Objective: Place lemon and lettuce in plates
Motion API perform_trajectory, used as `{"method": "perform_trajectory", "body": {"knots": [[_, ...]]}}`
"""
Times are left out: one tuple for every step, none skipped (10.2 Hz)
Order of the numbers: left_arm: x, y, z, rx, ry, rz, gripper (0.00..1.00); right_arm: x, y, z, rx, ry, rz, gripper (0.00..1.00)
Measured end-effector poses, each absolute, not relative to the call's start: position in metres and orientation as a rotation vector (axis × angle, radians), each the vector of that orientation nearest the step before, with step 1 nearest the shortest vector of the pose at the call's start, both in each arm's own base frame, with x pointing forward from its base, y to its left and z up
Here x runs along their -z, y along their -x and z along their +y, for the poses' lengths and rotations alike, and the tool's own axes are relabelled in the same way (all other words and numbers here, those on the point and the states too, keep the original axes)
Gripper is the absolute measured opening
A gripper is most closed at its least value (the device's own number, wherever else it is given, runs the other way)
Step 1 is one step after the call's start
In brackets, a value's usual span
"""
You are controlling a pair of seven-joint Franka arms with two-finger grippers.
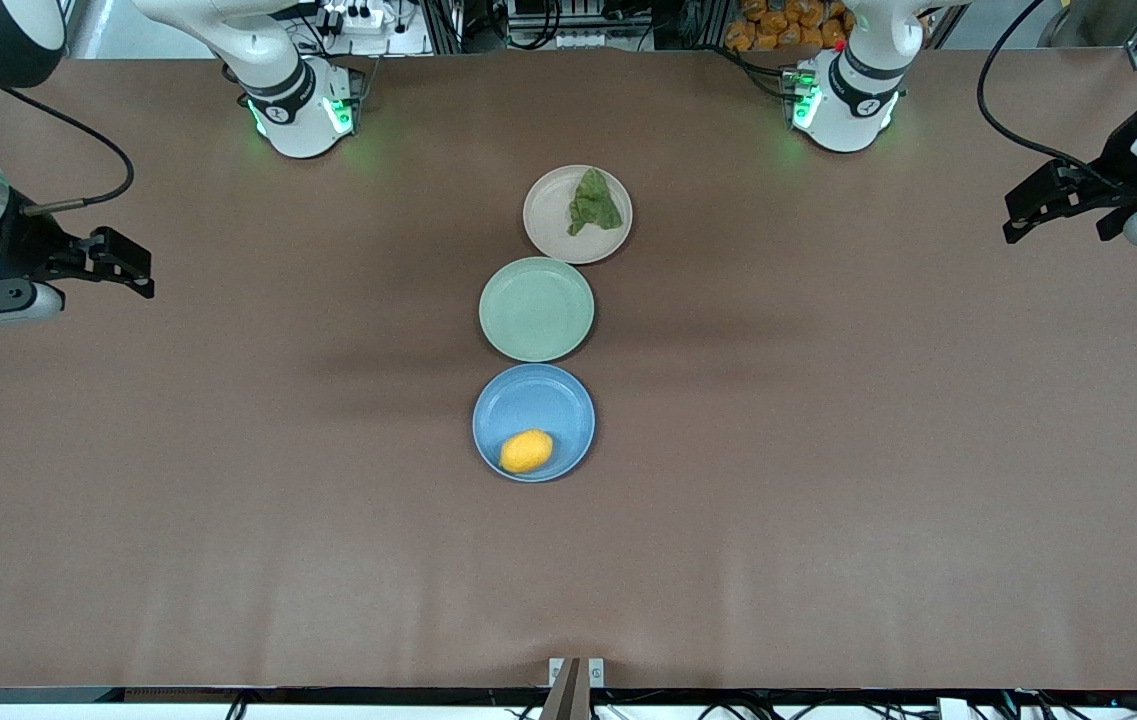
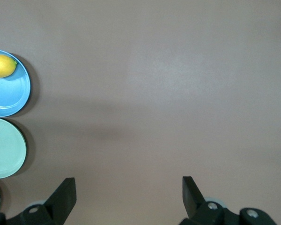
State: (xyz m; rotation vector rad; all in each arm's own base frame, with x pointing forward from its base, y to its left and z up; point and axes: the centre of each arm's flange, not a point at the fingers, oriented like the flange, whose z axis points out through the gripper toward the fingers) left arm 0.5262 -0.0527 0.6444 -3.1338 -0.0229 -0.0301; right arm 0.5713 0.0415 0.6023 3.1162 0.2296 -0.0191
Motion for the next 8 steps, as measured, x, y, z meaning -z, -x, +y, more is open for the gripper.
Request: {"method": "perform_trajectory", "body": {"knots": [[-0.6443, -0.5263, -0.0527, 0.03, 3.134, -0.023, 1.0, -0.6022, -0.5713, 0.0413, 0.019, -3.116, 0.229, 1.0], [-0.6443, -0.5263, -0.0527, 0.03, 3.134, -0.023, 1.0, -0.6022, -0.5713, 0.0409, 0.019, -3.116, 0.228, 1.0], [-0.6446, -0.5264, -0.0527, 0.033, 3.134, -0.023, 1.0, -0.6021, -0.5713, 0.0405, 0.02, -3.116, 0.227, 1.0], [-0.6453, -0.527, -0.0528, 0.042, 3.134, -0.023, 1.0, -0.6018, -0.5714, 0.0405, 0.02, -3.116, 0.227, 1.0], [-0.6468, -0.5282, -0.0529, 0.061, 3.135, -0.023, 1.0, -0.6016, -0.5714, 0.0405, 0.02, -3.116, 0.227, 1.0], [-0.648, -0.5293, -0.053, 0.079, 3.136, -0.023, 1.0, -0.6017, -0.5716, 0.0405, 0.017, -3.117, 0.226, 1.0], [-0.6487, -0.53, -0.0531, 0.09, 3.136, -0.023, 1.0, -0.602, -0.5721, 0.0403, 0.01, -3.117, 0.226, 1.0], [-0.6492, -0.5304, -0.0531, 0.097, 3.137, -0.023, 1.0, -0.6024, -0.5729, 0.0402, -0.001, -3.117, 0.225, 1.0]]}}
